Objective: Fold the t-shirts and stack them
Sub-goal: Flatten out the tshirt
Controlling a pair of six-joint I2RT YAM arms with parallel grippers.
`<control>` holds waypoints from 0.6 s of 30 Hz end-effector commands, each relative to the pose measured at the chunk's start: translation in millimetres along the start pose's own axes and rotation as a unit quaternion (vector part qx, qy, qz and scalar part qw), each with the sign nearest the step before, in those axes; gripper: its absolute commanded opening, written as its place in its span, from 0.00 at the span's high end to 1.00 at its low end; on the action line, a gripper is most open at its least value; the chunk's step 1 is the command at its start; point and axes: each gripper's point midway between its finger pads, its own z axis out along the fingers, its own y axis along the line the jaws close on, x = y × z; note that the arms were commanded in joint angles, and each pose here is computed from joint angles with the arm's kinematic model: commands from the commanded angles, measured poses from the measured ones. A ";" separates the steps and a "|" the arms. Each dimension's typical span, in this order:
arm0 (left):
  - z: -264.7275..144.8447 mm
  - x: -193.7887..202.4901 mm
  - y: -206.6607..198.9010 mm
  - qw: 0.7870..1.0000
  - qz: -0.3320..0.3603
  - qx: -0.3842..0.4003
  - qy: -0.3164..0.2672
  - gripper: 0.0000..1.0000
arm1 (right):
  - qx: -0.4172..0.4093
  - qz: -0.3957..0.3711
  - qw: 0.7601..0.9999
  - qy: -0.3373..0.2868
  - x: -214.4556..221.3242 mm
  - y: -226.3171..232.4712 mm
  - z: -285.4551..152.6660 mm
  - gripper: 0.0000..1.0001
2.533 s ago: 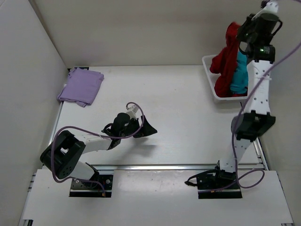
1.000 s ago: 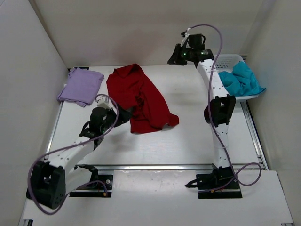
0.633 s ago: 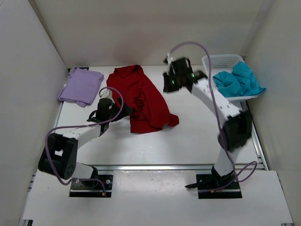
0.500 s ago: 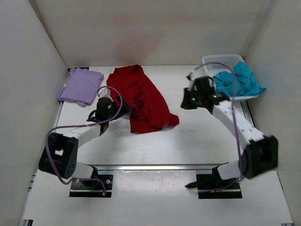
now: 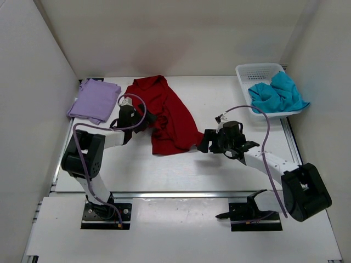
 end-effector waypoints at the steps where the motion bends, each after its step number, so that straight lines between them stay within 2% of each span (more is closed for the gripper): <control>1: 4.4 -19.9 -16.6 1.000 -0.009 0.028 -0.011 0.15 | -0.011 -0.022 0.995 -0.094 -45.6 11.6 8.9 0.31; 3: 7.4 -21.0 -16.7 1.000 -0.005 0.024 -0.012 0.47 | 0.006 -0.056 0.995 -0.086 -44.4 11.9 17.2 0.31; 4: 8.6 -22.7 -16.0 1.000 -0.003 0.023 -0.012 0.53 | 0.005 -0.075 0.994 -0.078 -41.4 15.0 21.4 0.31; 5: 9.6 -23.2 -14.6 1.000 -0.003 0.021 -0.012 0.66 | 0.002 -0.091 0.993 -0.072 -35.6 16.3 26.1 0.31; 7: 9.0 -25.2 -12.6 1.000 -0.005 0.021 -0.013 0.80 | -0.011 -0.104 0.992 -0.069 -34.2 25.5 30.6 0.30; 12: 0.5 -27.1 -0.8 1.000 -0.012 0.011 -0.020 0.99 | 0.006 -0.122 0.991 -0.050 -34.6 27.2 49.2 0.29; 15: -7.2 -29.3 0.6 0.999 -0.009 0.011 -0.028 1.00 | 0.005 -0.122 0.991 -0.056 -42.6 29.9 56.9 0.30; 16: -8.3 -26.2 5.2 1.000 -0.010 0.006 -0.026 1.00 | 0.004 -0.120 0.991 -0.054 -42.6 28.5 59.0 0.33; 17: -11.8 -26.8 2.4 0.999 -0.010 0.012 -0.028 1.00 | 0.002 -0.123 0.991 -0.057 -48.3 31.8 63.5 0.44; 18: -16.8 -30.3 -1.2 0.999 -0.009 0.019 -0.033 1.00 | 0.009 -0.122 0.991 -0.056 -50.6 26.9 68.3 0.61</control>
